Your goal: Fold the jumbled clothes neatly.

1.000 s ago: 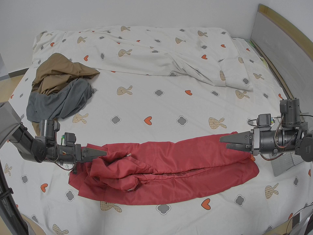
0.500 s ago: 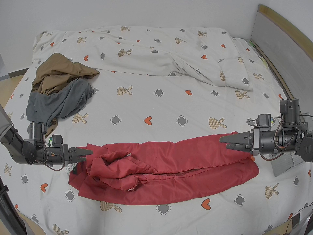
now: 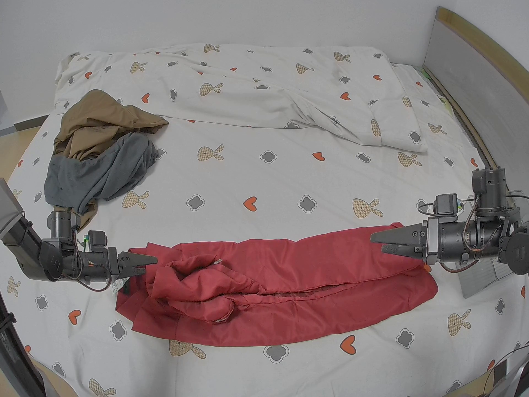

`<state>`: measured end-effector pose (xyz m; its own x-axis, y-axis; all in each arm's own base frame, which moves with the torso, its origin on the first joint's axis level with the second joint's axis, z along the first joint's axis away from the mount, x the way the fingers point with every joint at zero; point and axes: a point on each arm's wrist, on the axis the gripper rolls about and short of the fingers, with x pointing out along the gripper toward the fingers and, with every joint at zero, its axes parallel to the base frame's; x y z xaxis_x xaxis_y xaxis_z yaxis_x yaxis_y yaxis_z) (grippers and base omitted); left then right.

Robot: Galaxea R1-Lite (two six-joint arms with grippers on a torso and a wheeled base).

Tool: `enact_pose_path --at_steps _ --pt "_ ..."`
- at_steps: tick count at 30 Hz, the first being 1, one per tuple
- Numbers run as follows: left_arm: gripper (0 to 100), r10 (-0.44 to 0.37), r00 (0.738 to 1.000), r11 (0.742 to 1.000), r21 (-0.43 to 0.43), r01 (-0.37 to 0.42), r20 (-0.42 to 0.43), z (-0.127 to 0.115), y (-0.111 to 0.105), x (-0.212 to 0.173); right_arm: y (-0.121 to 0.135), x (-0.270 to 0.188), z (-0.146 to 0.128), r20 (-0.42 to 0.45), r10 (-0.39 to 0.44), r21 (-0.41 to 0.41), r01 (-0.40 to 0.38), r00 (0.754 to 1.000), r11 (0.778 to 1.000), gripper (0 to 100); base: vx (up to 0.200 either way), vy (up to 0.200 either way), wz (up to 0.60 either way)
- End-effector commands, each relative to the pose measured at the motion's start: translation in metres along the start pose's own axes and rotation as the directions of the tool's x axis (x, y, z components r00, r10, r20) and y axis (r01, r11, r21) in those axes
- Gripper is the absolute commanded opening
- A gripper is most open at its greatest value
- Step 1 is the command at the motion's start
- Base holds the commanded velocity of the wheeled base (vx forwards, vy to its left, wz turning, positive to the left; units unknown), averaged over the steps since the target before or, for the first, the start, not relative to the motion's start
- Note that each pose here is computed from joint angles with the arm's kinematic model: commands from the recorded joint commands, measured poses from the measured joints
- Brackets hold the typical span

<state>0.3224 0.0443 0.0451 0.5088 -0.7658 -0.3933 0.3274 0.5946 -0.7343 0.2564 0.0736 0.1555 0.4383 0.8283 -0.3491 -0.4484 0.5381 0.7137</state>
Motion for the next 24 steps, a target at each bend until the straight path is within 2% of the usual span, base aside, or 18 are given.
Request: enact_pose_path --at_steps 1,9,16,24 --pt "100 0.007 1.000 1.000 -0.015 -0.007 -0.009 -0.003 0.009 0.006 0.000 0.000 0.000 -0.001 0.001 0.000 -0.001 1.000 1.000 100 0.000 0.000 0.00" --pt "100 -0.010 0.999 1.000 -0.002 0.010 -0.032 -0.003 0.012 0.021 0.000 0.001 0.000 -0.003 0.001 0.001 -0.001 1.000 1.000 100 0.000 0.000 0.00" --pt "100 -0.046 0.998 0.996 0.071 0.048 -0.034 0.007 -0.008 0.032 0.000 0.001 0.000 -0.002 0.000 0.001 0.000 1.000 1.000 100 0.000 0.000 0.00" --pt "100 -0.049 0.998 0.996 0.076 0.051 -0.029 0.007 -0.013 0.028 0.000 0.001 0.000 -0.003 0.001 -0.001 -0.001 1.000 1.000 100 0.000 0.000 0.00"
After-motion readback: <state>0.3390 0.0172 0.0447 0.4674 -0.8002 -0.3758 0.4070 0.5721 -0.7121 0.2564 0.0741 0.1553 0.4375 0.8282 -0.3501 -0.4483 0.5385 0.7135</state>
